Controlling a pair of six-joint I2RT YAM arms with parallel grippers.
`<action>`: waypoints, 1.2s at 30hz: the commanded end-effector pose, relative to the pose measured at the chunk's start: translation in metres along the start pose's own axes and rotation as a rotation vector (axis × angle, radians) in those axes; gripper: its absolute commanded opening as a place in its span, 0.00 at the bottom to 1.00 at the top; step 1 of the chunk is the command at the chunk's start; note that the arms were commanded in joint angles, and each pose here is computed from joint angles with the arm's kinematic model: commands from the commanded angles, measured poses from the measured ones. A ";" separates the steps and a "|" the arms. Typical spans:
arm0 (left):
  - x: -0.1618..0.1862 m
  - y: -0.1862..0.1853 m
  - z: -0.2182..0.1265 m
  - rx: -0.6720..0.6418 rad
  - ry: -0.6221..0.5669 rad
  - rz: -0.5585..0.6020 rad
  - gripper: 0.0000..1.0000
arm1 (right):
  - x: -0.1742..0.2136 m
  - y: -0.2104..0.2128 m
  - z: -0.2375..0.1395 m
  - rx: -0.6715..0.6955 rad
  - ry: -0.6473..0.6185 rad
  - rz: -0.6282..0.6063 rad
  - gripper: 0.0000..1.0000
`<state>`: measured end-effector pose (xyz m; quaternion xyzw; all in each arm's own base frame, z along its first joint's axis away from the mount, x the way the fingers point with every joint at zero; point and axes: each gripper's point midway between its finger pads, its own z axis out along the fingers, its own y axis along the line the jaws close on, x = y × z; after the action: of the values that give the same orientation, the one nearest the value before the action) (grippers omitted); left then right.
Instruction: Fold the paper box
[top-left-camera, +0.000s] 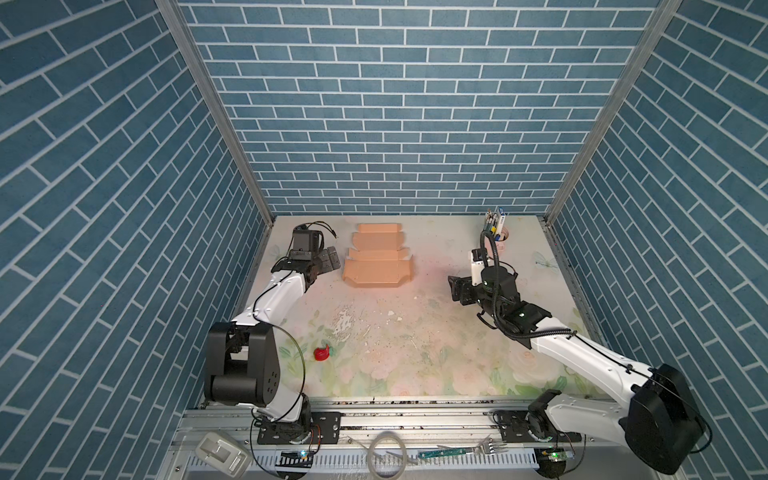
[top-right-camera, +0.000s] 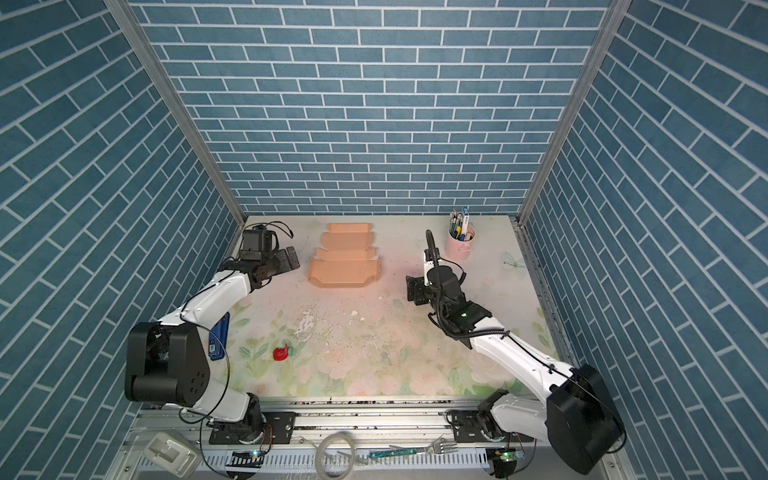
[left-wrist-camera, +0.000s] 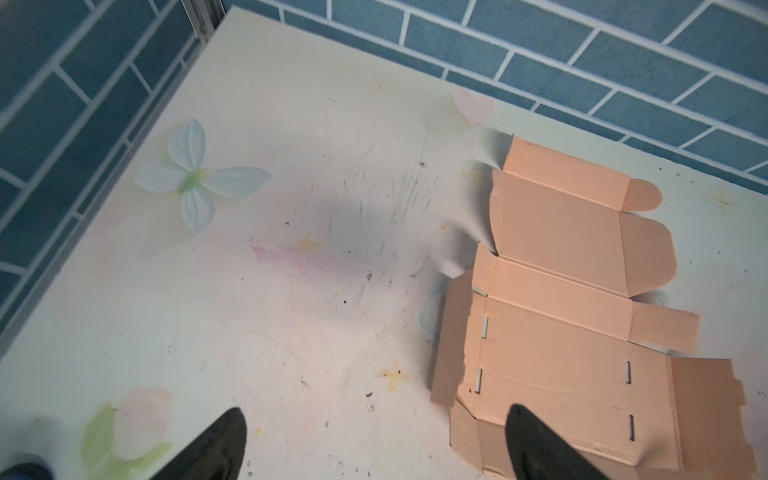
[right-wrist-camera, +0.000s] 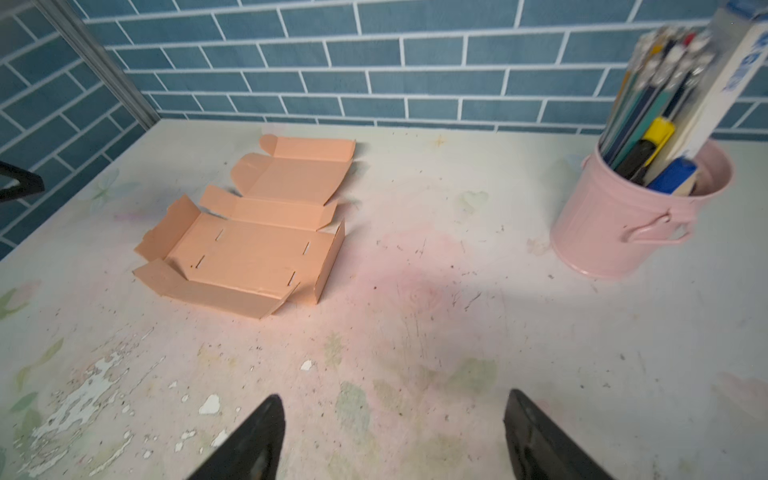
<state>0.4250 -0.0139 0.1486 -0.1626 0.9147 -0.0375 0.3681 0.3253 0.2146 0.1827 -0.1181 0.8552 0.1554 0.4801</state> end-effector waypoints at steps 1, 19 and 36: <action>0.021 -0.004 -0.008 -0.006 0.121 -0.120 0.98 | 0.004 0.015 0.003 -0.028 0.043 0.064 0.81; 0.107 -0.077 -0.016 0.278 0.197 -0.690 0.87 | 0.026 0.017 0.019 -0.018 0.108 0.176 0.78; 0.119 -0.110 0.032 0.323 0.127 -0.851 0.56 | 0.028 0.019 0.028 -0.019 0.118 0.172 0.77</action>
<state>0.3845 -0.1550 0.0616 -0.4492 0.7921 -0.3257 0.2544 0.3194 0.2349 0.1338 -0.0705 0.8952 0.1824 0.4005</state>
